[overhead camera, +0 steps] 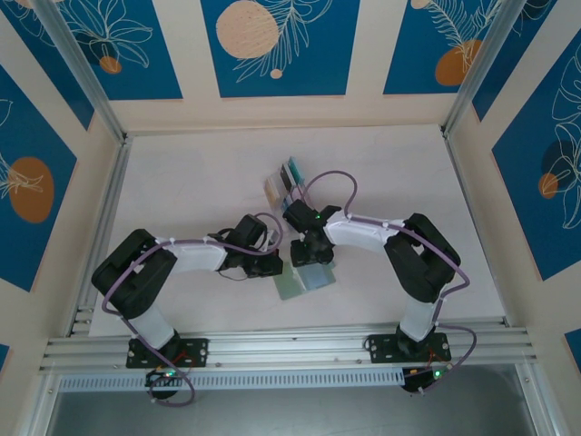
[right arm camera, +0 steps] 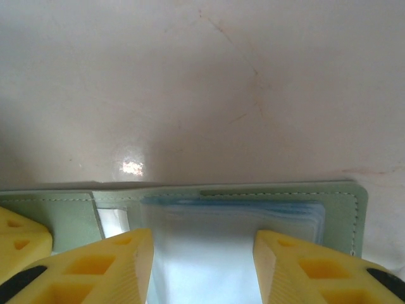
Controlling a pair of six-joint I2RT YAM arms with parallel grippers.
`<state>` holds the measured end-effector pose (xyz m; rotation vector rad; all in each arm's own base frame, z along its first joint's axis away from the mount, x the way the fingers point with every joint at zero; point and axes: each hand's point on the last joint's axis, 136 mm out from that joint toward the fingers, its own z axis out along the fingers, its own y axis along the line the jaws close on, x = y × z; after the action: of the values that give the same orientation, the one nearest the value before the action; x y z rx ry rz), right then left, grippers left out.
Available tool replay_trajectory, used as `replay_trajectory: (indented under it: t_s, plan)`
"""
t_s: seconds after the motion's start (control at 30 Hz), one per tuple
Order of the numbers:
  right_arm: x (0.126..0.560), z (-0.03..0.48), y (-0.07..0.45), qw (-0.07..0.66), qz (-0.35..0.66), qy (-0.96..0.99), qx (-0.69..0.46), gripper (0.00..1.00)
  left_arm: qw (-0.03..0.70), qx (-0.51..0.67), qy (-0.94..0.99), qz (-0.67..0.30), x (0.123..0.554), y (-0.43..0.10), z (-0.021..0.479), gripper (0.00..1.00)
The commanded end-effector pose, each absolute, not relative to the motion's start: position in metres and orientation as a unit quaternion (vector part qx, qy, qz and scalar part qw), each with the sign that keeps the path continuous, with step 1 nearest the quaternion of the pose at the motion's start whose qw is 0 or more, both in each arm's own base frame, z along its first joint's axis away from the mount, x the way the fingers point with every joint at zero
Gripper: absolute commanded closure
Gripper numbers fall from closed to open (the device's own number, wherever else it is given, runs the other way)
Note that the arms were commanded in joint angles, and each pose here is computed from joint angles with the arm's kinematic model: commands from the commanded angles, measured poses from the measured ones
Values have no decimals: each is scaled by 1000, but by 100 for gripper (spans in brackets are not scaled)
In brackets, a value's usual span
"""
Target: Put the credit cards into the card holder
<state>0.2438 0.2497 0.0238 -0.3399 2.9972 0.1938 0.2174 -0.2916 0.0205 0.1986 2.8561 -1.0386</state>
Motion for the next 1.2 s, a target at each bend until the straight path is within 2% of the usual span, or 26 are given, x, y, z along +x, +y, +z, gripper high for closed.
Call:
replay_trajectory:
  t_s: [0.0, 0.17, 0.37, 0.53, 0.6, 0.67, 0.83, 1.17]
  plan:
    - [237, 6, 226, 42, -2, 995, -95, 52, 22, 65, 949, -306, 203, -279, -4, 100]
    - [230, -1, 221, 33, -19, 996, -78, 55, 22, 63, 950, -307, 203, -279, -7, 100]
    - [221, -2, 236, 23, 23, 997, -75, 71, 19, 61, 950, -305, 202, -278, -15, 100]
    - [223, 10, 244, 32, 50, 995, -75, 86, 10, 60, 952, -300, 198, -276, -25, 100]
    - [224, 18, 247, 36, 56, 995, -75, 96, 8, 60, 953, -298, 197, -275, -29, 100]
    - [225, 26, 250, 41, 60, 994, -79, 100, 7, 59, 953, -298, 195, -274, -31, 100]
    - [222, 44, 268, 36, 100, 990, -91, 100, 4, 57, 953, -298, 194, -275, -36, 100]
    - [208, 54, 291, -17, 197, 978, -68, 70, 4, 51, 953, -299, 192, -278, -41, 100]
